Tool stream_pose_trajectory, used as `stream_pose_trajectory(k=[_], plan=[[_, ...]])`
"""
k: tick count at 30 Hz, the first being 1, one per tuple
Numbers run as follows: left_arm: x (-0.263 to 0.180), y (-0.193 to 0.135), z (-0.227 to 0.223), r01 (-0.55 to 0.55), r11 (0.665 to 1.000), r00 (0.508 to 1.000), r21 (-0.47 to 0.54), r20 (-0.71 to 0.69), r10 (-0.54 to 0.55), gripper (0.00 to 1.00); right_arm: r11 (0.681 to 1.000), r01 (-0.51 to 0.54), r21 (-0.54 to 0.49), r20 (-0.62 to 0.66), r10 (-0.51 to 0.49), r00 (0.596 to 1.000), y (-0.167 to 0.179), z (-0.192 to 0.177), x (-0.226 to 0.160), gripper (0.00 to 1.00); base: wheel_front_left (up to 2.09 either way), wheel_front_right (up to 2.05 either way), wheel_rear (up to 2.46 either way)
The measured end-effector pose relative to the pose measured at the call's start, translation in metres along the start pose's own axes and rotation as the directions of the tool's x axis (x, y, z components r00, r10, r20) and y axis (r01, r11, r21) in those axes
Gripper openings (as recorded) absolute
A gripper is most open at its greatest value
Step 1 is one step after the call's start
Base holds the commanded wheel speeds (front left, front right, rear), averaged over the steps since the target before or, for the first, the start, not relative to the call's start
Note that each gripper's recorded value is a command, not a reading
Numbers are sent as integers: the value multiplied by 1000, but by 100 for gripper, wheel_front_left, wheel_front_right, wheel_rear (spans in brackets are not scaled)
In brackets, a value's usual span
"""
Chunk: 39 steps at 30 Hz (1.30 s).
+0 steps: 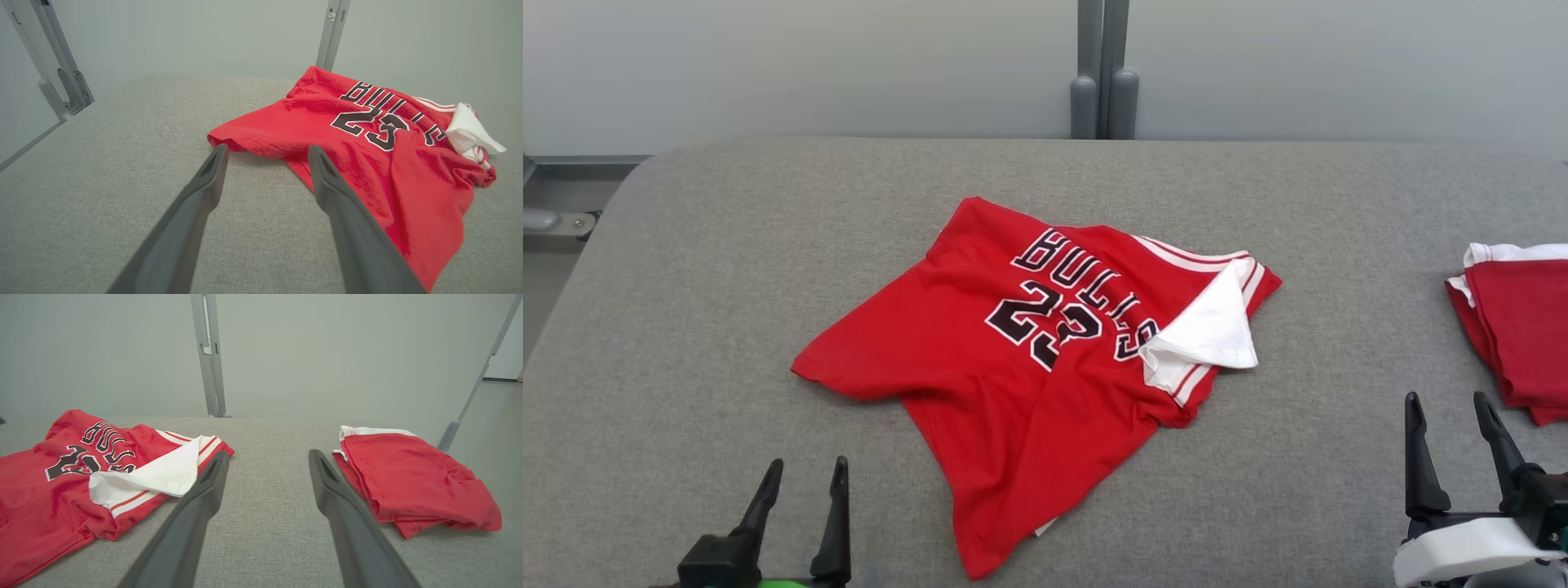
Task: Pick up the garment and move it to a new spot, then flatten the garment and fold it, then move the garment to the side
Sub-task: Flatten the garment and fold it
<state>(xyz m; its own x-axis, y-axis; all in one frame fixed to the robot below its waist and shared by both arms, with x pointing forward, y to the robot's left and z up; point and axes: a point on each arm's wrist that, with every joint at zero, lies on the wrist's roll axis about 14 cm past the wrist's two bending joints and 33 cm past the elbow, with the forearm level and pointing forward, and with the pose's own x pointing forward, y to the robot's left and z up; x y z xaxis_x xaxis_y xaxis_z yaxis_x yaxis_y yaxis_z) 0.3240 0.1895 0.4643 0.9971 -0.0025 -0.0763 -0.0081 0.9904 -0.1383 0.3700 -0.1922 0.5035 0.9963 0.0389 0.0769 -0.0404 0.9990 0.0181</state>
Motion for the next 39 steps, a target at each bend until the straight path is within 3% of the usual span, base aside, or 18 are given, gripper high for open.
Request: stream_pose_trajectory(k=[9, 27, 39], plan=[[-30, 34, 7, -82, 994, 994, -66, 61, 86, 100, 999, -53, 11, -95, 54, 994, 17, -27, -21, 100, 0, 0, 0], [-8, 1, 7, 20, 997, 998, -70, 63, -16, 100, 999, 9, 47, -105, -4, 994, 2, -30, -45, 100, 0, 0, 0], [-5, 3, -10, 3, 995, 1000, -98, 8, -2, 100, 997, -35, 64, -47, 38, 998, 17, -14, -23, 100, 0, 0, 0]])
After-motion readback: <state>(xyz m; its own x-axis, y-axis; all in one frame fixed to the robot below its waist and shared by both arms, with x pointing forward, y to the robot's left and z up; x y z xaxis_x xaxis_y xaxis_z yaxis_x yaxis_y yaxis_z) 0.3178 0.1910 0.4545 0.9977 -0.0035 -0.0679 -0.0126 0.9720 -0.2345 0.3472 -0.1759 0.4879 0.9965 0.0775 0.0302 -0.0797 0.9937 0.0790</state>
